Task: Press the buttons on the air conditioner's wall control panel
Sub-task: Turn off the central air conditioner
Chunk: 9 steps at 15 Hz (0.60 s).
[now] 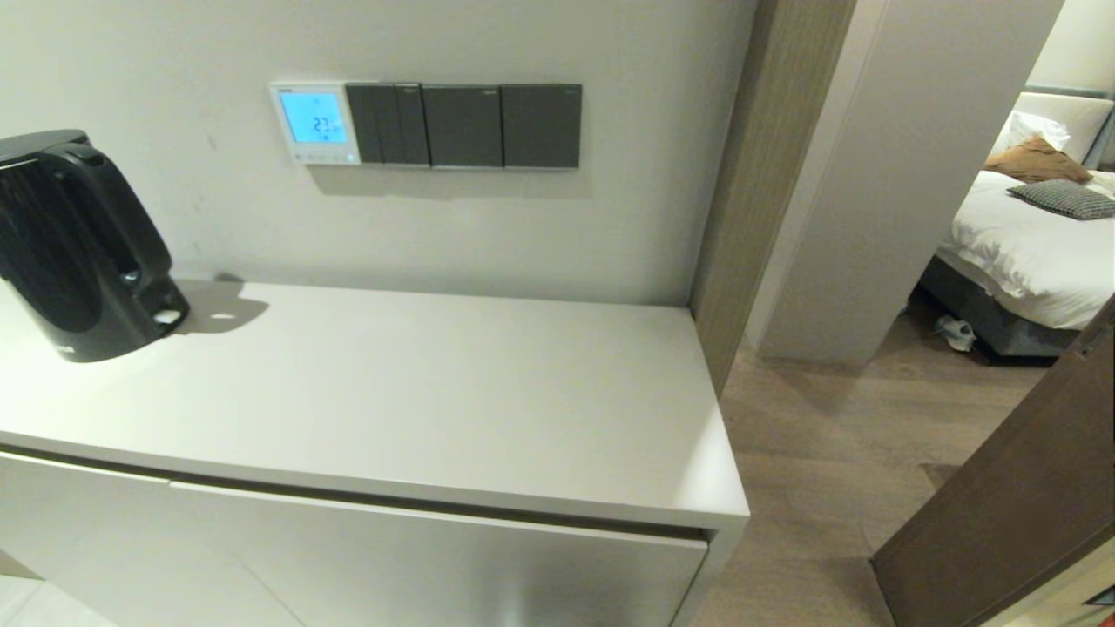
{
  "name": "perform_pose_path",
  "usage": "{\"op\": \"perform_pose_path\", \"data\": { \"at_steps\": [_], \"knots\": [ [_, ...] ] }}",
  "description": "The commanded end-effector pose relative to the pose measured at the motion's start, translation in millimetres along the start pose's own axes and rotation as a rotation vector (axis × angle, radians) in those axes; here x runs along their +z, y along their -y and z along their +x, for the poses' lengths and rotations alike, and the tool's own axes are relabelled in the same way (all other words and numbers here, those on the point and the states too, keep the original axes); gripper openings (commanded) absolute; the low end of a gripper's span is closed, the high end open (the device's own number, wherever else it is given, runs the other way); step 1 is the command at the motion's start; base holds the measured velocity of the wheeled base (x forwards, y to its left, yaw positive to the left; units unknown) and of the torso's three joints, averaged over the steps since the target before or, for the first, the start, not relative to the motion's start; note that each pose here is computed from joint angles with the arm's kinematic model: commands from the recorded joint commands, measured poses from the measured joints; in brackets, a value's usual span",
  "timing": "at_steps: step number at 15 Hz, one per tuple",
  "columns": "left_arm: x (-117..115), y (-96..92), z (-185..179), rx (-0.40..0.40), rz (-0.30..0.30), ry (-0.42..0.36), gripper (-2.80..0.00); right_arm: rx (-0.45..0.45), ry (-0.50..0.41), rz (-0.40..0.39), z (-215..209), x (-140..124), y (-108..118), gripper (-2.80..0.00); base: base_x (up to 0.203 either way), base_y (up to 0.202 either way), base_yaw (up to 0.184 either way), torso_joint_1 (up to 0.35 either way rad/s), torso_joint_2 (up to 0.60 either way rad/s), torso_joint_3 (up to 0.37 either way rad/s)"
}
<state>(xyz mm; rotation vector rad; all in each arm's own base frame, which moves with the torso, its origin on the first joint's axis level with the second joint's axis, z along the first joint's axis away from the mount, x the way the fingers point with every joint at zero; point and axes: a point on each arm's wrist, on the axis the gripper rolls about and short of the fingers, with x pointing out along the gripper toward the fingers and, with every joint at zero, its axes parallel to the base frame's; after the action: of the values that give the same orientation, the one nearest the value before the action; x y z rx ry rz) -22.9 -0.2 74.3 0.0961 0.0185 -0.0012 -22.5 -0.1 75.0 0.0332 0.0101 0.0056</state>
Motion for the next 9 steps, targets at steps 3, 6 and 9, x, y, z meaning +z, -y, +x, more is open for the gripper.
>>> {"op": "perform_pose_path", "data": {
  "at_steps": [3,6,9],
  "knots": [
    [-0.1,0.1,0.2,-0.003,-0.022,0.004,-2.8,0.0,-0.003,0.0,0.2,-0.5,0.0,-2.8,0.0,0.0,0.0,0.0,0.0,0.0],
    [0.9,-0.1,-0.2,0.005,-0.042,0.01,-2.8,0.0,-0.004,0.0,0.2,-0.5,0.0,-2.8,0.0,0.0,0.0,0.0,0.0,0.0],
    [14.7,-1.5,-4.0,0.014,-0.038,0.073,-2.8,0.0,-0.003,0.0,0.2,-0.4,0.0,-2.8,0.0,0.0,0.0,0.0,0.0,0.0]
  ]
}}
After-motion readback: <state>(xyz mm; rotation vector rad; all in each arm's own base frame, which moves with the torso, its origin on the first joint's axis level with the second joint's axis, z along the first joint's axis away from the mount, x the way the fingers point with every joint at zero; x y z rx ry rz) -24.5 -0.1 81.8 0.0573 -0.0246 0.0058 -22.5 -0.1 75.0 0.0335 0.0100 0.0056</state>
